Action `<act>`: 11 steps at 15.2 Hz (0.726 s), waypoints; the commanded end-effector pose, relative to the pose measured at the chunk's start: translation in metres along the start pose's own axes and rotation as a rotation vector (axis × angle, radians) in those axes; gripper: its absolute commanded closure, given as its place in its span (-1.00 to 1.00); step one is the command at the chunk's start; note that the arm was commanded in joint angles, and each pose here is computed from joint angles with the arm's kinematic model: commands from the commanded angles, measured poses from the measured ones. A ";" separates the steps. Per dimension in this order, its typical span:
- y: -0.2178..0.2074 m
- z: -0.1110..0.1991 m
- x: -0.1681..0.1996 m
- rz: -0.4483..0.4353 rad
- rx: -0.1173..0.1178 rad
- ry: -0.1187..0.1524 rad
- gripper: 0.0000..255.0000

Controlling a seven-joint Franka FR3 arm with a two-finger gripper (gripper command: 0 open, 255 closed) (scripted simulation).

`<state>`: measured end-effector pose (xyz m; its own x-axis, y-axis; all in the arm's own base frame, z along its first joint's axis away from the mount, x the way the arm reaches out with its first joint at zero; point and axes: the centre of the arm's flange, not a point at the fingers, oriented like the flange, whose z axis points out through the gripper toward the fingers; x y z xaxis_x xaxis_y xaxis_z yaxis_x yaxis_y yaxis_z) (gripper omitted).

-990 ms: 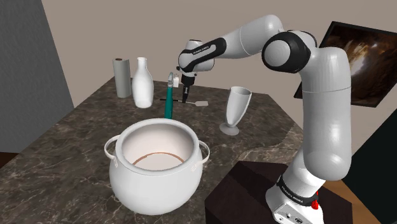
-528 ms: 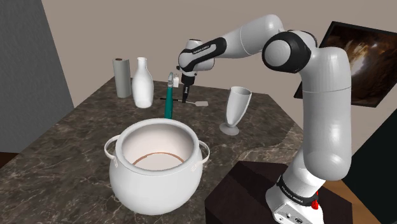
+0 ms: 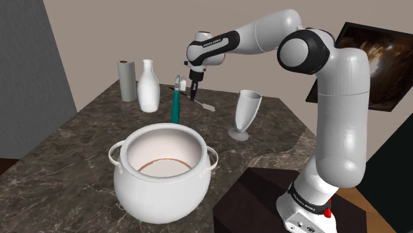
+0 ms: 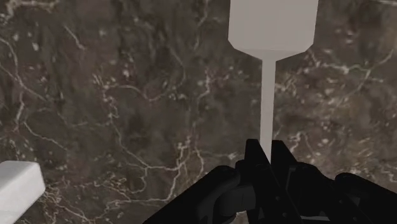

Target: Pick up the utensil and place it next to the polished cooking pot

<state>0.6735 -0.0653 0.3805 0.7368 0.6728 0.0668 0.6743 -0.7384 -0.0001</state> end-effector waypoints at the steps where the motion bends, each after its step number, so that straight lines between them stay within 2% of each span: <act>1: 0.000 -0.011 0.001 0.000 0.000 0.000 1.00; 11: 0.000 -0.063 0.004 0.000 0.000 0.000 1.00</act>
<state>0.6730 -0.0660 0.4388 0.7368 0.6728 0.0668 0.6743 -0.7385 -0.0001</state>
